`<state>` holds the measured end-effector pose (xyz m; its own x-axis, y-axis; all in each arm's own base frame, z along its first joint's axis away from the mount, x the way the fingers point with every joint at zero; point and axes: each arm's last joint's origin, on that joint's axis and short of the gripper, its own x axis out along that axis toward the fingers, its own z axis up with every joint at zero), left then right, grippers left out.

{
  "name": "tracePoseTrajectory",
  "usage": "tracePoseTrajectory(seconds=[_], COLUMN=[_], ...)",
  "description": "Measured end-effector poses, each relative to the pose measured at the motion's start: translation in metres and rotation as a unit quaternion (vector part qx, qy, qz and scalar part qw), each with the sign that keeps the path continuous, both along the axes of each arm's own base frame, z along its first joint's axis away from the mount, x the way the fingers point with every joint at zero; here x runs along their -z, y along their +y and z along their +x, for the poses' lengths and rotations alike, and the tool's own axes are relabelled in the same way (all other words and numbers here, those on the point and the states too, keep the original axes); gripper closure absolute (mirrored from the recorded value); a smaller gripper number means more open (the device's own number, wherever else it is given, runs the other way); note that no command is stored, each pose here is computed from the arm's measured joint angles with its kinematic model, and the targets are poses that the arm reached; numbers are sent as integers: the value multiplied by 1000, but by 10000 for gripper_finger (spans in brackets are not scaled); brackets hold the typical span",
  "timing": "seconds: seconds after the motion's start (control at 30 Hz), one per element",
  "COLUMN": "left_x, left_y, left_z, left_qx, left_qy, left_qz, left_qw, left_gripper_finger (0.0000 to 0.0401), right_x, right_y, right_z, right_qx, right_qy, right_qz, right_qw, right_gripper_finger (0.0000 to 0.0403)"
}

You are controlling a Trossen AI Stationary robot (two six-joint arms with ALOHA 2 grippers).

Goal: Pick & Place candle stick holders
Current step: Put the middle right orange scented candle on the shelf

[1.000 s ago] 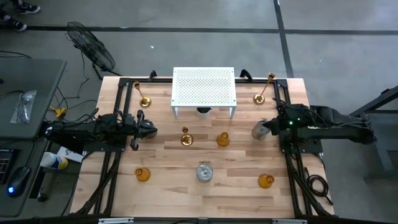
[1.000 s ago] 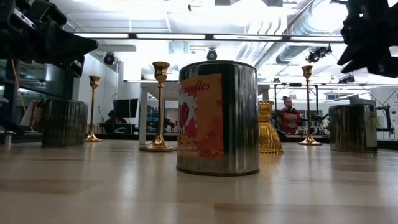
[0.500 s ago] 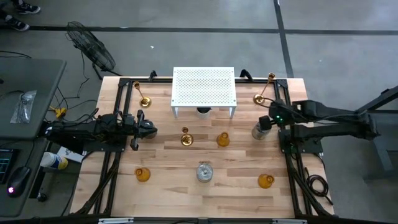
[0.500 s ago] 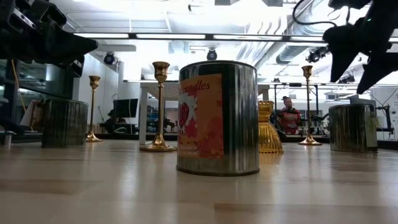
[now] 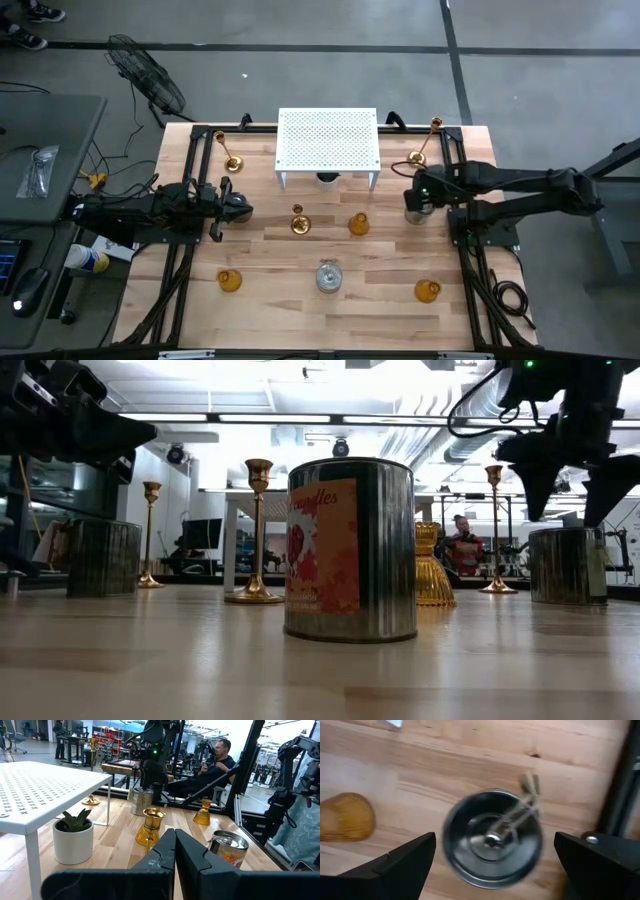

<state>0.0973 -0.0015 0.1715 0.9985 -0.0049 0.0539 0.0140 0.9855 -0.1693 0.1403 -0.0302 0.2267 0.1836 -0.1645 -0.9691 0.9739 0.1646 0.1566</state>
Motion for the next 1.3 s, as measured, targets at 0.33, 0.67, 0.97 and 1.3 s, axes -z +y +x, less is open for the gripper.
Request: tracePoseTrajectory(seconds=[0.33,0.67,0.97,1.3], left_x=[0,0,0,0], left_y=[0,0,0,0], left_z=[0,0,0,0], left_qx=[0,0,0,0], left_qy=[0,0,0,0], left_qz=[0,0,0,0], left_qw=[1000,1000,1000,1000], left_gripper_finger=[401,401,401,401], right_x=[6,15,30,31], right_y=[-1,-3,-7,-13], right_z=[7,16,18,17], right_qx=[32,34,43,53], right_qy=[14,36,62,56], right_qz=[8,26,58,60], right_qw=[999,998,995,995], right_gripper_finger=[3,3,5,42])
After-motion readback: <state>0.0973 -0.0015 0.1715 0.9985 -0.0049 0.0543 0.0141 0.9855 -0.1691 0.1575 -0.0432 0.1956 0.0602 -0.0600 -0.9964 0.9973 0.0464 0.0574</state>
